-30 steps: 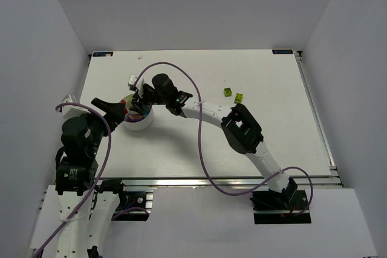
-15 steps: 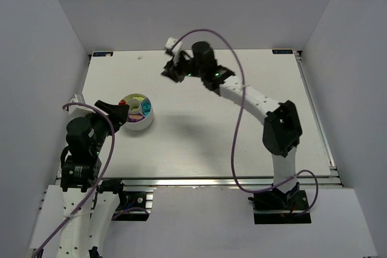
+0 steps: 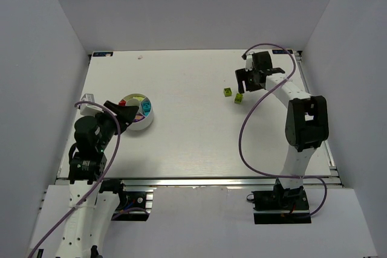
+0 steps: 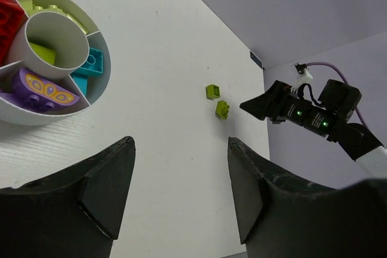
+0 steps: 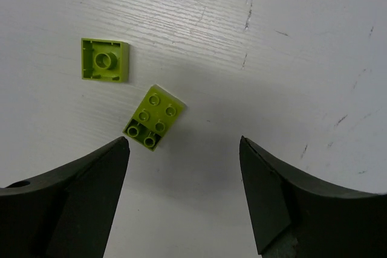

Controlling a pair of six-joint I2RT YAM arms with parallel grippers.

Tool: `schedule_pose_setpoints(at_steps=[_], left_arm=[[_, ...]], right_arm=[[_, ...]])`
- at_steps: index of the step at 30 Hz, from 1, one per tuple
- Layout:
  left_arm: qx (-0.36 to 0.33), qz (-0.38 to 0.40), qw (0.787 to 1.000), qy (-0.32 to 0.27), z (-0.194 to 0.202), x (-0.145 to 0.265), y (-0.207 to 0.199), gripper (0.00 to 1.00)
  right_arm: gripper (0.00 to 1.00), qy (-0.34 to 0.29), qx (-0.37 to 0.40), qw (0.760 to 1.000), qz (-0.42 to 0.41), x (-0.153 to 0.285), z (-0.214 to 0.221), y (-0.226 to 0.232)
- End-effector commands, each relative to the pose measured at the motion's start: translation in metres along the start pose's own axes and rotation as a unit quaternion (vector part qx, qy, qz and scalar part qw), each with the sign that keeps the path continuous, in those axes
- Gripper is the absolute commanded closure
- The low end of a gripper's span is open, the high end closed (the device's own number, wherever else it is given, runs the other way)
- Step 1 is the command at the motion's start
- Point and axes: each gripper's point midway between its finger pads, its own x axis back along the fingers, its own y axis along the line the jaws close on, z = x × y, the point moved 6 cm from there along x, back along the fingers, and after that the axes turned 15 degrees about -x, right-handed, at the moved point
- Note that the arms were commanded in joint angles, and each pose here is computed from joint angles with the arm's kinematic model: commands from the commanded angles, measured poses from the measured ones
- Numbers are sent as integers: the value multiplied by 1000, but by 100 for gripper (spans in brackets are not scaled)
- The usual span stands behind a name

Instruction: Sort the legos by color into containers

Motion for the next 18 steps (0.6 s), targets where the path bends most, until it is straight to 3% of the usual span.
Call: schedule_pose_setpoints(at_steps=[1, 18], left_arm=[[8, 9, 1000, 2, 4, -4, 1, 28], [20, -14, 1000, 11, 10, 0, 7, 27]], right_arm=[[21, -24, -31, 999, 20, 8, -9, 4], [29, 34, -89, 995, -2, -40, 15, 8]])
